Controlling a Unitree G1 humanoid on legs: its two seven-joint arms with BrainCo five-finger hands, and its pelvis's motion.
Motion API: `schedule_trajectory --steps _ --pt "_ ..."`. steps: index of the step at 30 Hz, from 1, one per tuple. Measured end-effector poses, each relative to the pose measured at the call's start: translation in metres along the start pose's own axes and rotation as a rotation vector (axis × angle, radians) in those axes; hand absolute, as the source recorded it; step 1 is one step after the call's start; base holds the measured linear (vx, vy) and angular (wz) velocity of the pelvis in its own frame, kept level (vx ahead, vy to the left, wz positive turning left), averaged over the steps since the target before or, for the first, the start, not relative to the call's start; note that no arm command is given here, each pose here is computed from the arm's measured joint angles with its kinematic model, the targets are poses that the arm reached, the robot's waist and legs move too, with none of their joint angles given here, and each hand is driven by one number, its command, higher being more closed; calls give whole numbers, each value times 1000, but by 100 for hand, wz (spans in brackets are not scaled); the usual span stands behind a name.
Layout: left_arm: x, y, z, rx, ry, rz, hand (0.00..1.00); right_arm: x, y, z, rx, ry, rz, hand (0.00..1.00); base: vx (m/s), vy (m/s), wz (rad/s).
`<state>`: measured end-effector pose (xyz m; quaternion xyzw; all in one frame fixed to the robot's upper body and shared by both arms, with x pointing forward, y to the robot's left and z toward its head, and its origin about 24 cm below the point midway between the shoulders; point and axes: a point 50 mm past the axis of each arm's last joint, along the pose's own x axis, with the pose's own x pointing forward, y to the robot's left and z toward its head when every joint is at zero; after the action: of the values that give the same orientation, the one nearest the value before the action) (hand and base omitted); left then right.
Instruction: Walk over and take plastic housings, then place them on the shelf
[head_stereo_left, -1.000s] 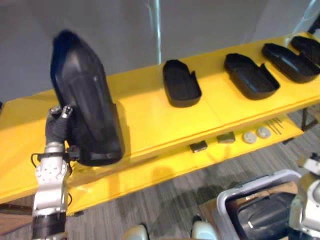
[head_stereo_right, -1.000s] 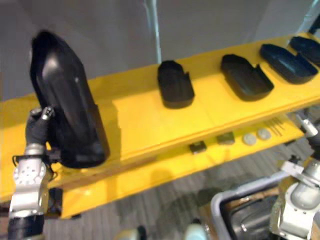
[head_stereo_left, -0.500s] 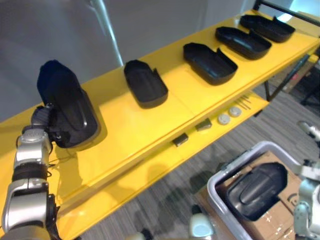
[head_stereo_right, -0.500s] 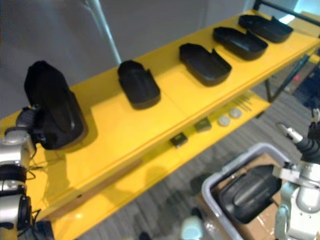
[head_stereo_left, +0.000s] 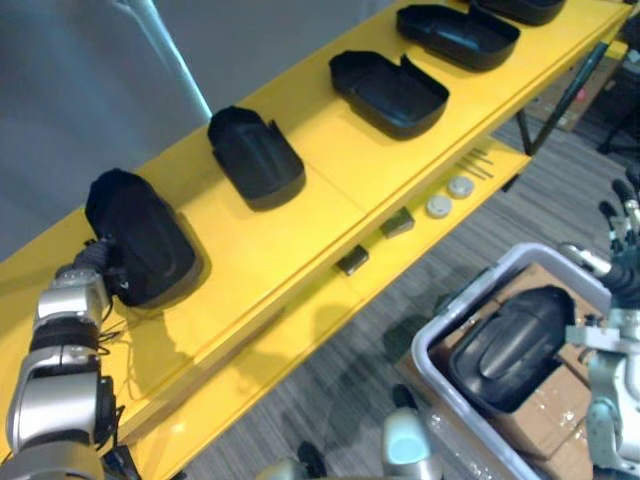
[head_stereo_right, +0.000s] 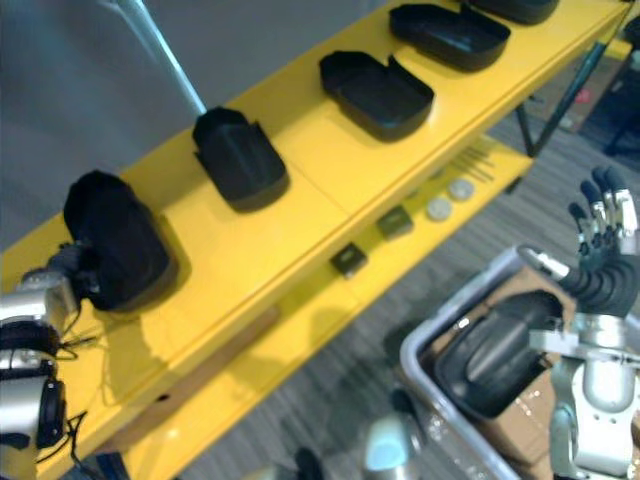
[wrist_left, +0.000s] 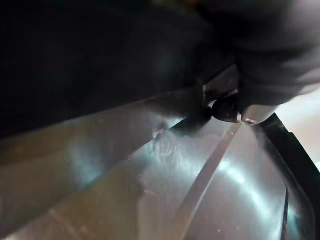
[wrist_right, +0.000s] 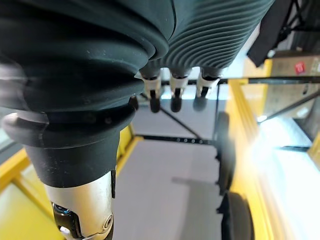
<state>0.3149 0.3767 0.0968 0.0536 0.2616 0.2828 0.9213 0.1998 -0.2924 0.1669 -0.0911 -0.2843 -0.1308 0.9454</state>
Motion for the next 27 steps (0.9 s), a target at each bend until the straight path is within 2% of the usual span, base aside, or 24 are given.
schedule_trajectory --steps 6,7,13,20,27 --pt "-1 22 1 27 21 74 100 0 4 -2 30 7 13 0 -51 -16 -4" --pt "-1 27 2 37 19 95 0 0 4 -3 31 11 13 0 -42 -16 -1" --pt "-3 27 13 38 6 112 0 1 13 -5 55 18 39 0 -16 -11 7" --pt "-4 32 19 26 -16 216 0 0 13 -6 72 21 32 0 -7 -2 1" --pt "-18 45 65 -128 -246 440 0 -1 14 -6 111 17 61 0 0 -1 0"
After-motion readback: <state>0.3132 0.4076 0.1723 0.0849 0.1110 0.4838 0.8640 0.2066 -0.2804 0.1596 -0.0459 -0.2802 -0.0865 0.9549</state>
